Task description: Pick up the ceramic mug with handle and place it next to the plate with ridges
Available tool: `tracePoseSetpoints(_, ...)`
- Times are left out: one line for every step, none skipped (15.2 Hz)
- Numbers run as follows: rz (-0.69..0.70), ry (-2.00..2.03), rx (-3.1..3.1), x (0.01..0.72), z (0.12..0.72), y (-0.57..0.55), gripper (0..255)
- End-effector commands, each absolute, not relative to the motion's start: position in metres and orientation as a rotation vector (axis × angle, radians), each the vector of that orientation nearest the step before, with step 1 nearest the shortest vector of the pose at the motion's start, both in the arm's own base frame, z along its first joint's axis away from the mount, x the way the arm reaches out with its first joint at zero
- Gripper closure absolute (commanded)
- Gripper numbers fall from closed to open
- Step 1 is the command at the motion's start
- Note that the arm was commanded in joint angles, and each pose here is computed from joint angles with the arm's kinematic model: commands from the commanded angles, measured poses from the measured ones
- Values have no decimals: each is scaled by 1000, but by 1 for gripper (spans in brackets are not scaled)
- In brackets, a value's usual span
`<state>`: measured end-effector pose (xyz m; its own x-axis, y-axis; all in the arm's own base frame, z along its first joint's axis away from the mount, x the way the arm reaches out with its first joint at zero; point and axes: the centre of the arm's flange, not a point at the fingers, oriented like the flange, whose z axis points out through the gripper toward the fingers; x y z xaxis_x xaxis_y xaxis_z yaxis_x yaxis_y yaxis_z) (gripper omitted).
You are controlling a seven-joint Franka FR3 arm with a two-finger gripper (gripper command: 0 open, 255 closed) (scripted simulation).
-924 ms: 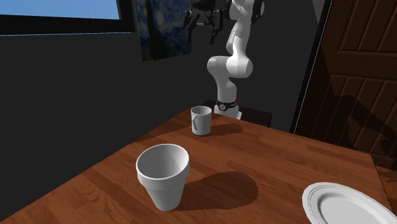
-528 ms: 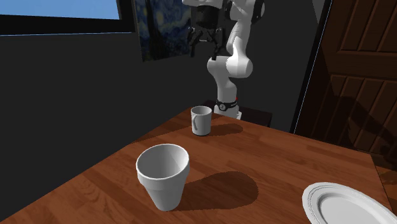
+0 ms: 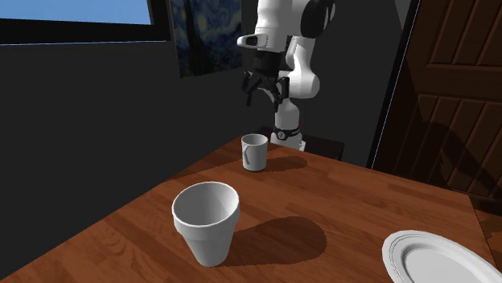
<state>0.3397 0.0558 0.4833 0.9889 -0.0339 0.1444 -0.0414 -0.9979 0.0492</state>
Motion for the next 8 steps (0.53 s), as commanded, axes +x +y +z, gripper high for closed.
tracePoseSetpoints(217,-61,3078,339,456,63,0)
tracePoseSetpoints(212,-61,3076,339,443,66,0)
tracePoseSetpoints(208,-62,3075,340,430,69,0)
tracePoseSetpoints(204,-63,3073,340,417,72,0)
tracePoseSetpoints(199,-64,3072,340,405,75,0)
tracePoseSetpoints(195,-64,3070,341,392,78,0)
tracePoseSetpoints(193,-65,3070,341,386,79,0)
tracePoseSetpoints(193,-65,3070,341,381,79,0)
